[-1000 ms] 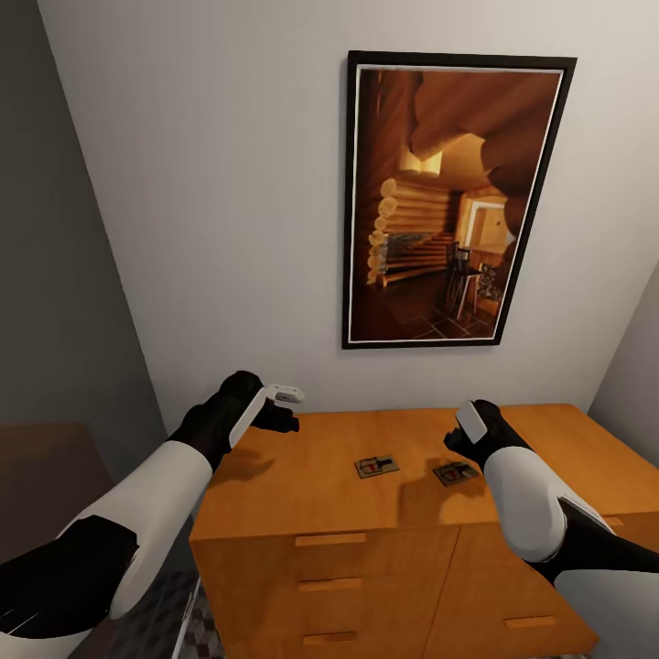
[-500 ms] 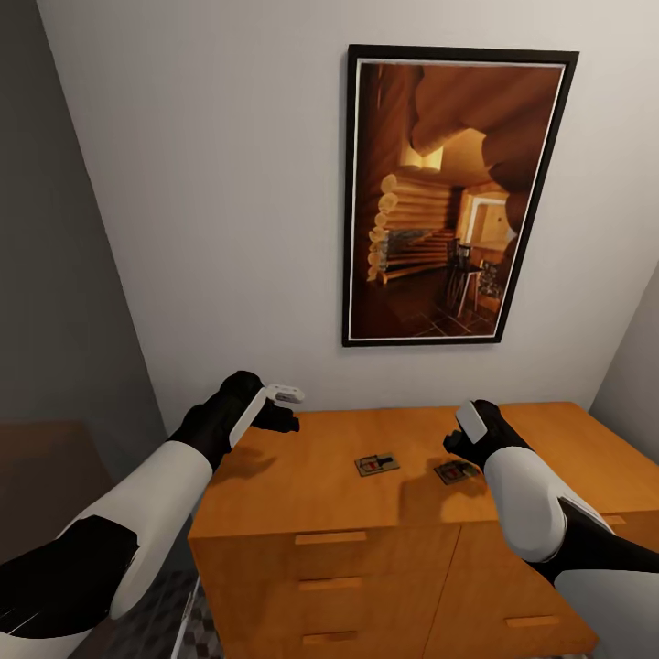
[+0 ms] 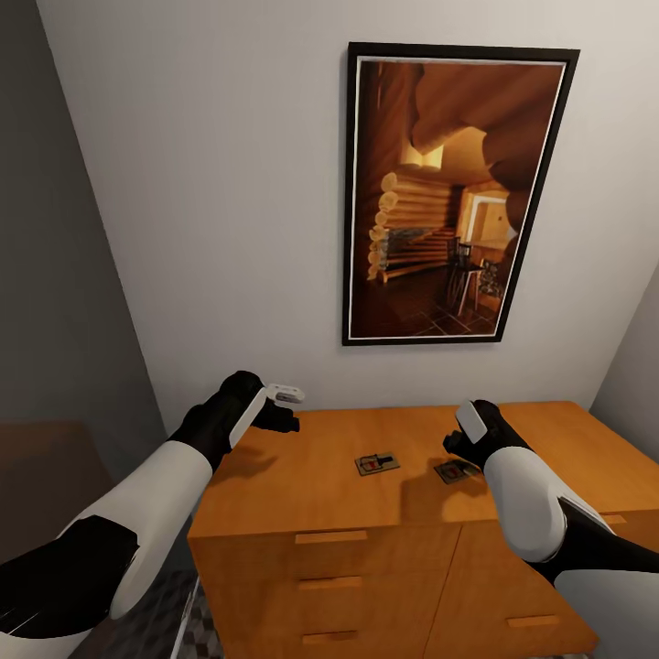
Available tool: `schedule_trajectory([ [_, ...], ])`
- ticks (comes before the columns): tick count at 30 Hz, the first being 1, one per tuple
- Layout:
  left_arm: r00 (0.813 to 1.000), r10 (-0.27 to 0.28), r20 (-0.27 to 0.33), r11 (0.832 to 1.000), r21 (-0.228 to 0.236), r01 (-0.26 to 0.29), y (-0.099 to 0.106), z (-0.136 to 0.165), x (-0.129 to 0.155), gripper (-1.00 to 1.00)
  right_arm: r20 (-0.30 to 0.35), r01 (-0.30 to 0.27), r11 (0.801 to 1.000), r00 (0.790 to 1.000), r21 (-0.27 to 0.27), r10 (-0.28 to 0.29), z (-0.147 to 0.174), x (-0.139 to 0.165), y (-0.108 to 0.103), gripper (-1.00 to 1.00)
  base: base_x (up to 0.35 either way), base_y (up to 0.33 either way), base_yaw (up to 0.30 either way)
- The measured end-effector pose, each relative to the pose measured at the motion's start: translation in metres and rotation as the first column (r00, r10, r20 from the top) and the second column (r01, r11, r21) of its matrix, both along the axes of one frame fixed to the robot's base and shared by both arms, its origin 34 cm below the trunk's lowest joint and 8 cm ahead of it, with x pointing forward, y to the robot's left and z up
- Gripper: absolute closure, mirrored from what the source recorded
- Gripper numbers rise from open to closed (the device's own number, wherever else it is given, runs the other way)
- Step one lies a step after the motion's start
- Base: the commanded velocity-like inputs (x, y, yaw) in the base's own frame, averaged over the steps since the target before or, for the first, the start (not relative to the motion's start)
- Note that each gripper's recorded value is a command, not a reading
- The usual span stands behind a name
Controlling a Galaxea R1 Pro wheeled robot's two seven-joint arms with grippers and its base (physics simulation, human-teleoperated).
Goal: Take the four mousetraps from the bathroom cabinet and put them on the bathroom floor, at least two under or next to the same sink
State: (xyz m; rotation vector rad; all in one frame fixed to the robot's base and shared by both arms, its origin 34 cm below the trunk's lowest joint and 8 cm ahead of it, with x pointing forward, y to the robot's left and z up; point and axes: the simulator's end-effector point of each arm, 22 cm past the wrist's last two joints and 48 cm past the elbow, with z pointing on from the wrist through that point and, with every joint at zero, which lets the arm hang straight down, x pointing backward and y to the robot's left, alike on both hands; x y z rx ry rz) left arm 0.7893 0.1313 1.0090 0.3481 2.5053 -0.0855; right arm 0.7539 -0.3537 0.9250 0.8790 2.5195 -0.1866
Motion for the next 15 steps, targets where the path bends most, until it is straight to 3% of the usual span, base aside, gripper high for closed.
schedule_trajectory([
  [15, 1.000, 0.000, -0.001, 1.000, -0.001, 0.000, -0.0001, -0.0084, 0.0013, -1.00, 0.001, 0.000, 1.000, 1.000, 0.003, 0.000, -0.0086, 0.0016, 0.0006, -1.00, 0.000, 0.000, 0.000],
])
